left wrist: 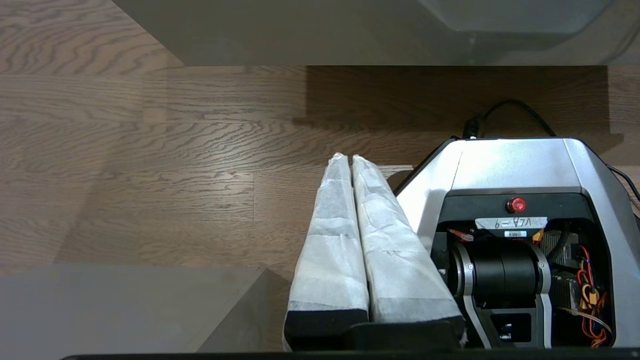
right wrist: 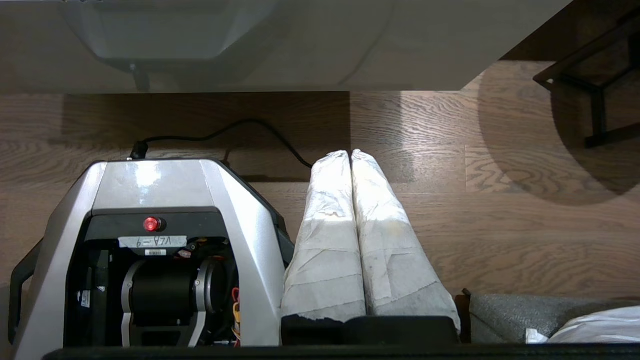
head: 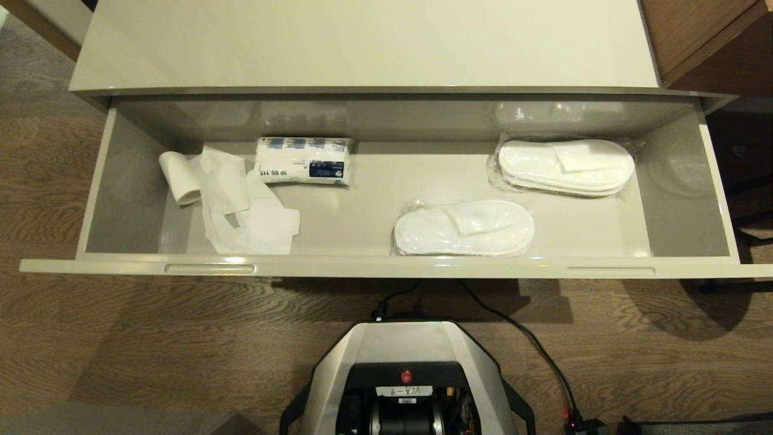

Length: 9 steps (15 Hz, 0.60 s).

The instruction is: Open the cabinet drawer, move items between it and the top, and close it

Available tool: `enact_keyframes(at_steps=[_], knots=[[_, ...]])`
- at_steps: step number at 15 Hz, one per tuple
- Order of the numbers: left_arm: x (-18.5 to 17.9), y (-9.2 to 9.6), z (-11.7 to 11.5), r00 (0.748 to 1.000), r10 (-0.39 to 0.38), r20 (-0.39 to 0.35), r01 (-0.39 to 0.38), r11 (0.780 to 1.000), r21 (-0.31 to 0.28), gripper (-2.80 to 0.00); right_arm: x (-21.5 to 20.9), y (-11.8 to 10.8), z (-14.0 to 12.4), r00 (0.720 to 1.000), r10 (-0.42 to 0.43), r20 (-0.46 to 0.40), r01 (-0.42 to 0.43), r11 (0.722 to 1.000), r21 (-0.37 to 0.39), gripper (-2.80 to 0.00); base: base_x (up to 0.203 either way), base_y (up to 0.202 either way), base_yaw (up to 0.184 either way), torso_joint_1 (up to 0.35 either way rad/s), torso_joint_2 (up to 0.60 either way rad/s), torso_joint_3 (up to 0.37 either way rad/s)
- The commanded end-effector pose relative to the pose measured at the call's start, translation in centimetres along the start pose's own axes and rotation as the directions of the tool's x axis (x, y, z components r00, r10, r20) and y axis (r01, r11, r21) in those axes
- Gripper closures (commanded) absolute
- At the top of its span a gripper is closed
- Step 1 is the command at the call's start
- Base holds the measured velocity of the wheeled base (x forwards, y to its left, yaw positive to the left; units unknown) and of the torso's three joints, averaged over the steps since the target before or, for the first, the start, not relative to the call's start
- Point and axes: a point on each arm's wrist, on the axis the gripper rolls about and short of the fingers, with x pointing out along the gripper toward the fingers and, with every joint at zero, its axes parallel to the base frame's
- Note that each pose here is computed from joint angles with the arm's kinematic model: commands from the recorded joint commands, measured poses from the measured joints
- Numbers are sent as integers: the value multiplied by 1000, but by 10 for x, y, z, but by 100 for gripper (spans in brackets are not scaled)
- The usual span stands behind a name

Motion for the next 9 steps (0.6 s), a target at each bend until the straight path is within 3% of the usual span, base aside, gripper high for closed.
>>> enact_keyframes(at_steps=[1,9], knots=[[0,0,0,1000,1,-1,-1,1000,0,0,0,0,-1,1000,0,-3,0,1000,0,0,0,0,0,0,0,0],[0,0,0,1000,1,-1,-1,1000,0,0,0,0,-1,1000,1,-3,-1,1000,0,0,0,0,0,0,0,0]])
